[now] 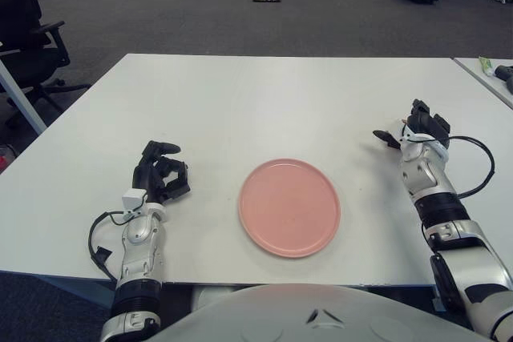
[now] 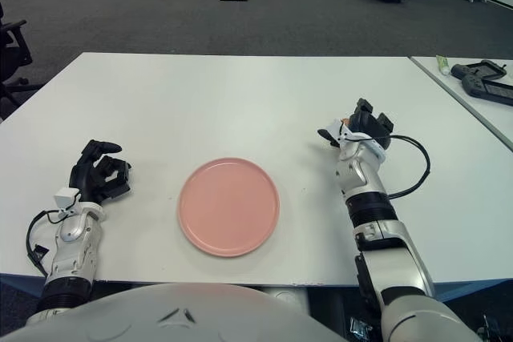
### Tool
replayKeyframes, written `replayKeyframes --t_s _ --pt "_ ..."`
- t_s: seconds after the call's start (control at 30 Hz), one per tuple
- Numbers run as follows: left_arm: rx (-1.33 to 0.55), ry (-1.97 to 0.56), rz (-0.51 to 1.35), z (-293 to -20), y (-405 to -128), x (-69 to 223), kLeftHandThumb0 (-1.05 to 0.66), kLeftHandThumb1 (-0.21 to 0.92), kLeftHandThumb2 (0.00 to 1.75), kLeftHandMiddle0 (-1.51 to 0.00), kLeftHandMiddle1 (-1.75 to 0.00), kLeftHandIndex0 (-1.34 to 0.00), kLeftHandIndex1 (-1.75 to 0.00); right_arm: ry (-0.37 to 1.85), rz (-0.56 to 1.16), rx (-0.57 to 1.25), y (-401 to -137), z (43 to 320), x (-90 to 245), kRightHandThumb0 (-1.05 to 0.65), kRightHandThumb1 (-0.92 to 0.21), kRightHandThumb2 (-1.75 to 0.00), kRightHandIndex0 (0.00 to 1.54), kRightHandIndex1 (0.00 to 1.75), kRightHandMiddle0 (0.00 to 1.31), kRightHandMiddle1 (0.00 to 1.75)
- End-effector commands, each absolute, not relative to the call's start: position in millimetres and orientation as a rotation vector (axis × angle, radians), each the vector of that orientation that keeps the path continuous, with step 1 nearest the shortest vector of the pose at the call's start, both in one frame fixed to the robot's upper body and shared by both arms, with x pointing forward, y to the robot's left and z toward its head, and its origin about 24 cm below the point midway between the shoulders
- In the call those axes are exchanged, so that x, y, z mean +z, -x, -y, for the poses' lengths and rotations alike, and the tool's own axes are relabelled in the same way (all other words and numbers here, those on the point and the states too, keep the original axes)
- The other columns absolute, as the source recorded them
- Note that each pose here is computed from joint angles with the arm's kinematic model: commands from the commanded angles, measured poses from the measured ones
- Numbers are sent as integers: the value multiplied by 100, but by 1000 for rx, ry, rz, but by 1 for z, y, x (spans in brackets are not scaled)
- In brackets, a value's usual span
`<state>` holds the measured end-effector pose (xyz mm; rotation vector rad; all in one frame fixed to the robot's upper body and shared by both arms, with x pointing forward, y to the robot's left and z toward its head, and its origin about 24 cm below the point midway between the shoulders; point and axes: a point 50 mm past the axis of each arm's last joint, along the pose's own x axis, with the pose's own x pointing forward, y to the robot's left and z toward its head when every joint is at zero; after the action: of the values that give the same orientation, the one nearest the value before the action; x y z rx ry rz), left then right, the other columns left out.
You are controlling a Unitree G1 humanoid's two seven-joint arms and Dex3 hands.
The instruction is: Put the apple into the plate.
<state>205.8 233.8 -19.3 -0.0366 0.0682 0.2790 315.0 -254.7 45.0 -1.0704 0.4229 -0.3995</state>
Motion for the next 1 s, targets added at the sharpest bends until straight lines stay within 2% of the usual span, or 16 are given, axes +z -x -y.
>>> replayKeyframes --t_s 0.0,0.63,0.97 --pt "278 63 -127 -230 -202 -30 -1 32 131 -53 -175 -48 -171 1110 -423 -406 -324 257 55 -105 -80 -19 0 0 0 0" --pt "287 26 -132 -230 -201 -30 -1 32 131 -53 -175 -47 -171 1101 -561 -373 -329 261 32 -105 -81 -17 0 0 0 0" --pt "279 27 -129 -231 -200 -30 -1 35 129 -50 -175 -45 -174 1014 -659 -396 -327 260 10 -91 -84 -18 0 0 0 0"
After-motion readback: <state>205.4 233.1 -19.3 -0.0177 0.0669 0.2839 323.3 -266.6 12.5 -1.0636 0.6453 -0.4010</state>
